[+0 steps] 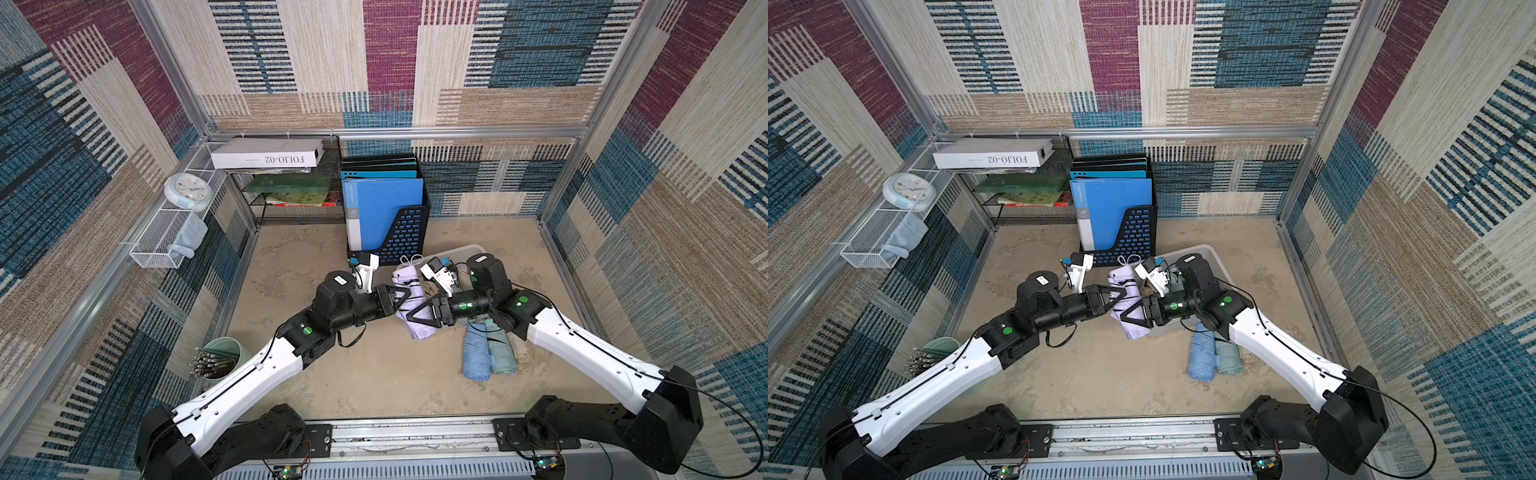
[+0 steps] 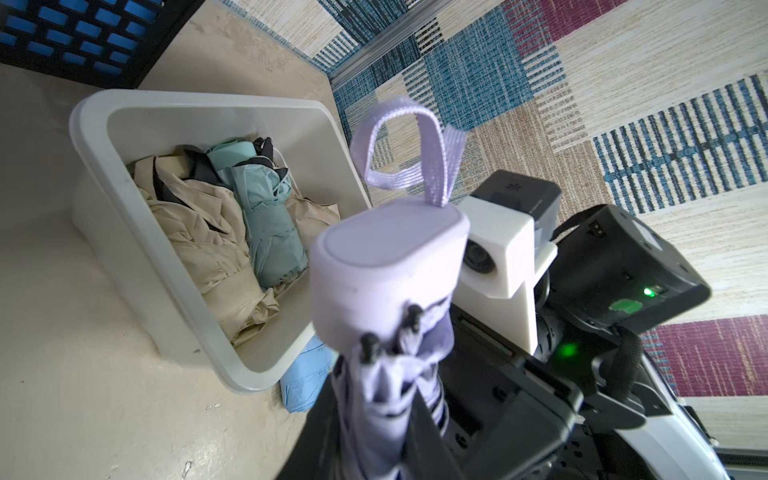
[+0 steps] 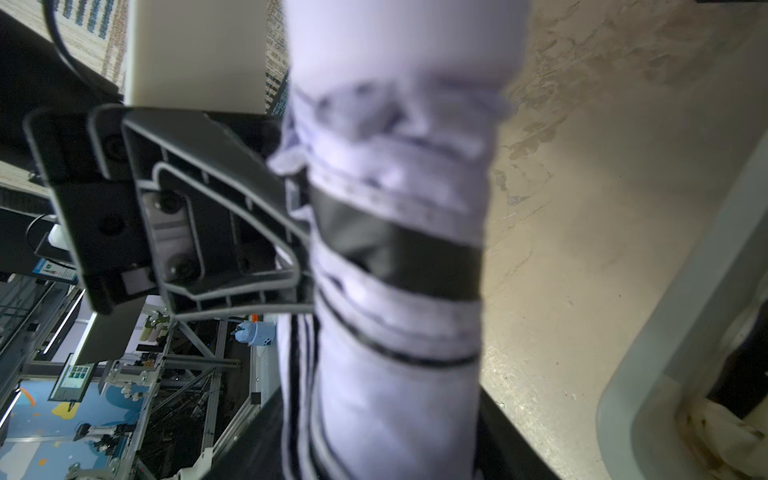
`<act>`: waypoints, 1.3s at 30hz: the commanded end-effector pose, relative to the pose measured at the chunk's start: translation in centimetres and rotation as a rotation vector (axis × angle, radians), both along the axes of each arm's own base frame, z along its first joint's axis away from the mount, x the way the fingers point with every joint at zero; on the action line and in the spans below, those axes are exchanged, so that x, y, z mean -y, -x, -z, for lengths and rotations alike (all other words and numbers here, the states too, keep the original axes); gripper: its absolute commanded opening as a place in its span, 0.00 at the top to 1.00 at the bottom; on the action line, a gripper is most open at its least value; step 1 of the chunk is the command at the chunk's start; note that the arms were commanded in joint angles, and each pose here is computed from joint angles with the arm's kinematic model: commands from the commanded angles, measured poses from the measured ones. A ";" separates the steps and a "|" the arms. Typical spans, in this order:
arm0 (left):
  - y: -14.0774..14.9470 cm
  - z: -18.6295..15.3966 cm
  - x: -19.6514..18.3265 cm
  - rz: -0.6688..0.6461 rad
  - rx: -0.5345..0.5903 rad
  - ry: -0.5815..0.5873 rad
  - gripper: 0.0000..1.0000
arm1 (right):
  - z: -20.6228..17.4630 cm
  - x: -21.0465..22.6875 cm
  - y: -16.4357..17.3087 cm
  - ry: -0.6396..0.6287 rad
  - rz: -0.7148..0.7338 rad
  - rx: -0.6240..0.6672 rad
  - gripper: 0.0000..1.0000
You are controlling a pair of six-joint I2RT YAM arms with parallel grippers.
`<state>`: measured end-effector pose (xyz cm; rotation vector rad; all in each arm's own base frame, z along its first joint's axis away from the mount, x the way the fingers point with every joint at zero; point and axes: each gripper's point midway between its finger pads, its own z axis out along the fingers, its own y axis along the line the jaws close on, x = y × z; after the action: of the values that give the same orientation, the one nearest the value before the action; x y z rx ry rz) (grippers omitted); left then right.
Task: Put the umbrella into the storage box
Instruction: Pick up the umbrella from the center of the board, then place the umbrella in the storage box.
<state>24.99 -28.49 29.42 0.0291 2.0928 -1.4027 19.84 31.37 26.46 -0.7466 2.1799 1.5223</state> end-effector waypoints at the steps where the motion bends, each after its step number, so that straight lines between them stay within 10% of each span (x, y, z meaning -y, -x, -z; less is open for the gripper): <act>1: 0.1 -2.5 0.6 0.034 0.077 0.065 0.75 | -1.6 -0.6 0.0 -0.057 -0.026 0.017 0.52; 13: -1.1 -2.6 -1.0 -0.078 0.089 0.003 0.20 | -0.3 0.9 -2.2 0.038 0.082 0.038 0.77; 19: -2.8 1.7 -4.1 -0.282 -0.051 -0.151 0.19 | 2.0 6.7 -6.8 0.257 0.301 0.111 0.78; 28: -4.3 6.6 -1.3 -0.244 -0.237 -0.206 0.22 | 5.4 16.3 -12.0 0.788 0.548 0.216 0.78; 39: -6.1 11.6 0.7 -0.219 -0.355 -0.332 0.29 | 8.3 18.4 -15.2 0.987 0.547 0.213 0.78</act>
<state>31.33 -28.96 18.80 -0.3294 2.4621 -0.9908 34.49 13.51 18.63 -0.4226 2.5888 0.1179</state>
